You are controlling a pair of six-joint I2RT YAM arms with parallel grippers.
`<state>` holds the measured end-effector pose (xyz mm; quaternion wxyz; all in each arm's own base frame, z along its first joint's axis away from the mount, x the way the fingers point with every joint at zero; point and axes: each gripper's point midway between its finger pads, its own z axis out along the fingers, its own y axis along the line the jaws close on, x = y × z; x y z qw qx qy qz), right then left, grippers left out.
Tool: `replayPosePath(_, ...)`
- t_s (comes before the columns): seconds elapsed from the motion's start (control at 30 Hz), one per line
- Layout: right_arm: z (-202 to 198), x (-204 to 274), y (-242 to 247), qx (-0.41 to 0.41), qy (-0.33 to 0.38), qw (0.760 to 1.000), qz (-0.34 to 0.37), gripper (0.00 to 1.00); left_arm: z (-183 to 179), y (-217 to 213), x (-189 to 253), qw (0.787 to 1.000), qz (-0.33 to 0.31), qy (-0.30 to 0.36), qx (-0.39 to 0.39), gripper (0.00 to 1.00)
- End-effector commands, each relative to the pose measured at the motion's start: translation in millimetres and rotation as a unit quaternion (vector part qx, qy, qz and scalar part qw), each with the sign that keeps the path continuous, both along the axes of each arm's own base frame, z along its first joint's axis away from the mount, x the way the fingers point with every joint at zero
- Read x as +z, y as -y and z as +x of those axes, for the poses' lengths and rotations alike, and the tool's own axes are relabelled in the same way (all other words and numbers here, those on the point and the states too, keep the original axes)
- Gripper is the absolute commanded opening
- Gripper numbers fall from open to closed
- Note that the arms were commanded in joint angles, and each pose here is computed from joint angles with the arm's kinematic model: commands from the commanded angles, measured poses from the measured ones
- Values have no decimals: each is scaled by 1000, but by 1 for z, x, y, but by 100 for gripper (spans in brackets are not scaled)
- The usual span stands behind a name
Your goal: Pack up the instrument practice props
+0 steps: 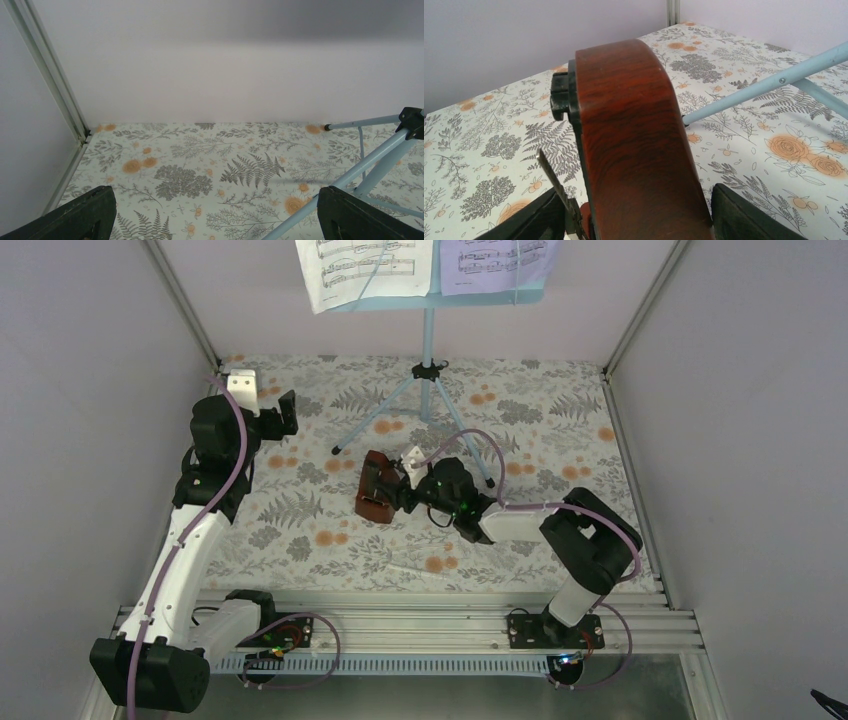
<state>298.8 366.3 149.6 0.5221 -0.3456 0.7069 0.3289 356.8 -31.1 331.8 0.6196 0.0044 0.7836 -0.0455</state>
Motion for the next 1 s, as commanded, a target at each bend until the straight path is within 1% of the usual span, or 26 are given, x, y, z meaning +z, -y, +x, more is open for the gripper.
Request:
replayPosePath(0.0,16,0,1,-30,-6,1000,-3,67,-2,1,8,1000,-5,15,-3,100)
replayPosePath(0.1,23,-3,0,-43,-19,999,-12,66,-2,1,8,1000,-5,14,-2,100)
replayPosePath(0.37,25,-6,-1,-41,-35,999,-9,63,-3,1,9,1000,-5,16,-3,100)
replayPosePath(0.53,27,-8,-1,-42,-42,998,-11,60,-3,1,9,1000,-6,17,-3,100)
replayPosePath(0.83,33,-13,0,-52,-54,997,-19,61,-3,2,10,1000,-6,17,-4,100)
replayPosePath(0.9,33,-15,0,-52,-56,997,-21,62,-4,7,10,1000,-8,18,-18,100)
replayPosePath(0.97,34,-14,0,-53,-56,997,-21,62,-4,21,8,998,-26,13,-55,100)
